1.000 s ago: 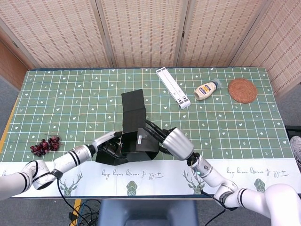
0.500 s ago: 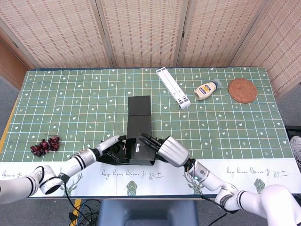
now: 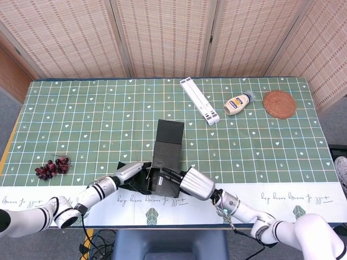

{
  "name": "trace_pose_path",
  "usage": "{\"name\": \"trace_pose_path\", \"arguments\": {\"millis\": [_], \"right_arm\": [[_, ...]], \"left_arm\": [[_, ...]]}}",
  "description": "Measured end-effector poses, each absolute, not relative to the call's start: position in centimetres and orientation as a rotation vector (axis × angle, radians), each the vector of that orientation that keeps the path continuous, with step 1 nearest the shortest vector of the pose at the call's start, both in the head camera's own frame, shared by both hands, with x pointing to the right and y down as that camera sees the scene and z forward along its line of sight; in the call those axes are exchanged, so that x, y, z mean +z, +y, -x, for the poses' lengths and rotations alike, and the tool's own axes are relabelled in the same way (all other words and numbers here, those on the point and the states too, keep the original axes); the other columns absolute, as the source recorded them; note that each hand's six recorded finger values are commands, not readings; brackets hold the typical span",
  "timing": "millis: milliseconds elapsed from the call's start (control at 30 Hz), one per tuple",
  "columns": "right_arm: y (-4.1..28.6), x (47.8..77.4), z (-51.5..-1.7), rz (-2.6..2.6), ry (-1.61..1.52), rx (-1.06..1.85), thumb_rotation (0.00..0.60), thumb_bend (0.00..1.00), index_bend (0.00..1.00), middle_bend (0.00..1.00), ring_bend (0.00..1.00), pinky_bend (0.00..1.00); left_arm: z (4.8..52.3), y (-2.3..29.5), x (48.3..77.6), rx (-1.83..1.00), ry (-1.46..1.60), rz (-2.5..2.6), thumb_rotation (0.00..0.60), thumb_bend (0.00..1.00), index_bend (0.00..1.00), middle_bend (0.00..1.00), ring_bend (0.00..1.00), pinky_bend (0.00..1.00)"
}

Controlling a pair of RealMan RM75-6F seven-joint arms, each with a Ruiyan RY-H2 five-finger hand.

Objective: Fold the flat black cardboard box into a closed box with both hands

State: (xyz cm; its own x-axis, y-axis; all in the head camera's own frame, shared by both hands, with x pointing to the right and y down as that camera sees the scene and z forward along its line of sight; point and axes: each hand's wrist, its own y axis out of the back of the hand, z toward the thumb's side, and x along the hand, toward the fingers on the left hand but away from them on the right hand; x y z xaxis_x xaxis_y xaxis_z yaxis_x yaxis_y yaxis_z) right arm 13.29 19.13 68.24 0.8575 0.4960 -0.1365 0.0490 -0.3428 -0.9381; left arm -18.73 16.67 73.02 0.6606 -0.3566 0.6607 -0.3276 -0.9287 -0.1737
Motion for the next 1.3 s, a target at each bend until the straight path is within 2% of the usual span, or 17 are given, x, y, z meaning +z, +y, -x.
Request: {"name": "trace_pose_path", "arguments": {"millis": [433, 600, 767, 1300], "right_arm": [[19.5, 69.2, -13.2, 1.869, -0.36, 0.477, 0.6, 0.29, 0.0, 0.14, 0.72, 1.0], [19.7, 69.6, -12.9, 1.858, -0.3, 0.462, 0.6, 0.3, 0.09, 0.19, 0.73, 1.0], [19.9, 69.9, -12.9, 1.853, -0.262, 0.467, 0.6, 0.3, 0.11, 0.2, 0.73, 1.0], [19.7, 70.2, -13.1, 1.855, -0.237, 0.486, 0.6, 0.3, 0.12, 0.21, 0.74, 1.0]], "left_arm": [[18.1, 17.2, 73.8, -1.158, 0.577, 2.79, 0.6, 0.09, 0.21, 0.21, 0.53, 0.79], [18.0, 17.2, 74.0, -1.162, 0.575, 2.776, 0.6, 0.09, 0.19, 0.21, 0.53, 0.79], [17.8, 17.3, 74.1, -1.165, 0.564, 2.772, 0.6, 0.09, 0.18, 0.21, 0.53, 0.79], [17.5, 17.1, 74.3, -1.168, 0.553, 2.774, 0.6, 0.09, 0.14, 0.21, 0.52, 0.79]]}}
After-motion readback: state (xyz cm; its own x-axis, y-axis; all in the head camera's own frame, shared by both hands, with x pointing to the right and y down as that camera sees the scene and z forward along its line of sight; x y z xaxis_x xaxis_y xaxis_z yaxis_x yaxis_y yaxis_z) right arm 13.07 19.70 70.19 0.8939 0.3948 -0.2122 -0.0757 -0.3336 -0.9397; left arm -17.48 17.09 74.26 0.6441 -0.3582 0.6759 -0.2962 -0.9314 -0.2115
